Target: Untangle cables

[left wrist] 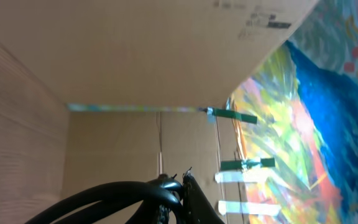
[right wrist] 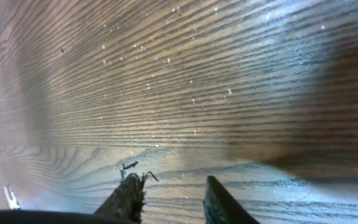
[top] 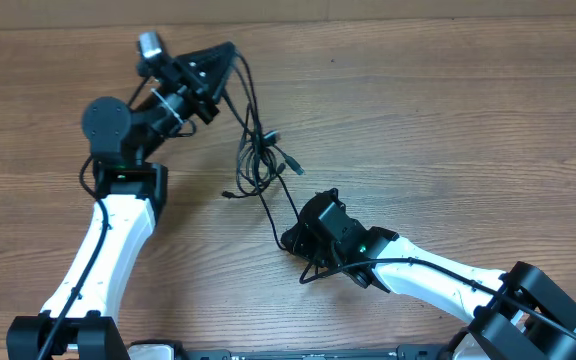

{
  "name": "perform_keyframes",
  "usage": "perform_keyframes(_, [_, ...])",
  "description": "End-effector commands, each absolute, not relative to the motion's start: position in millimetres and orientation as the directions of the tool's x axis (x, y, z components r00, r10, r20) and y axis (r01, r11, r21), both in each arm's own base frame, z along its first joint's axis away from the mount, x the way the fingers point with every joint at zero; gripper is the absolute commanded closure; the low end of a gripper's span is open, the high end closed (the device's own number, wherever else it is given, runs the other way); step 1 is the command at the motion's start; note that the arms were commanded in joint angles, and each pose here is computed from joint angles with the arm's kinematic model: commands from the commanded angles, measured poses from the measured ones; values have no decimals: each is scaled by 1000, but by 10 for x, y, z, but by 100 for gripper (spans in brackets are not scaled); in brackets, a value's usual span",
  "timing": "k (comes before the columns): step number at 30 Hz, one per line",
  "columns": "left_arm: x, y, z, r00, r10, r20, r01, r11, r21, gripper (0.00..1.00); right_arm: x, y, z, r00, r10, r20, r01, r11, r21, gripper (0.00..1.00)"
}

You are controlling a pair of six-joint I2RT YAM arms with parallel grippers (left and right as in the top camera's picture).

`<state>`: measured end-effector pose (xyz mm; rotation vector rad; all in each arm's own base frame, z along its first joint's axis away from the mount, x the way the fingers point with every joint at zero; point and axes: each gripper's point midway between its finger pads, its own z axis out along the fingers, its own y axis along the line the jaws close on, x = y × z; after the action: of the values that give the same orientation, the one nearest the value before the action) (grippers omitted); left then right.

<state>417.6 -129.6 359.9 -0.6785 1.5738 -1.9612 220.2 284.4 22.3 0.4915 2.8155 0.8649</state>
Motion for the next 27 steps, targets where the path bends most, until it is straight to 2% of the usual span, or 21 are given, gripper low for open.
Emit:
perform_keyframes(1, [4121,-1252,3767,-718,-685,-122,232,-70,-970,93,2059,2727,42,-939,343,-23,283,809,515,65])
perform_keyframes(6, [3952,-1567,3287,-828,-537,-160,153,58,-987,93,2136,2770,94,-937,347,-39,271,793,545,61])
perform_keyframes(9, [3804,-1775,2831,-879,-447,-163,91,178,-980,90,2198,2684,84,-929,369,-38,293,792,535,39])
perform_keyframes(11, [3704,-1861,2616,-899,-398,-181,85,246,-966,86,2230,2590,78,-919,393,-30,322,792,518,31])
perform_keyframes(12, [3644,-1903,2519,-909,-367,-198,95,279,-956,83,2245,2541,83,-915,403,-27,334,792,510,31])
perform_keyframes(15, [3471,-2010,2309,-927,-269,-262,157,356,-921,71,2302,2400,150,-914,403,-46,328,803,498,27])
perform_keyframes(18, [3298,-2041,2015,-939,-185,-289,178,458,-871,54,2339,2304,303,-918,387,-88,294,811,506,25])
perform_keyframes(19, [3260,-1987,1842,-945,-186,-269,135,525,-840,50,2346,2261,357,-913,392,-110,290,815,502,24])
perform_keyframes(21, [3216,-1814,1535,-949,-232,-215,13,651,-759,50,2354,2176,440,-902,408,-144,293,821,490,24])
perform_keyframes(23, [3139,-1496,1199,-934,-314,-168,-154,781,-606,52,2348,2071,517,-888,423,-178,301,829,471,24])
perform_keyframes(25, [2999,-1170,969,-899,-421,-120,-330,833,-444,52,2340,1981,569,-877,435,-205,309,836,453,24])
perform_keyframes(27, [2863,-951,843,-851,-518,-85,-468,821,-327,54,2340,1932,609,-869,442,-223,312,839,447,24])
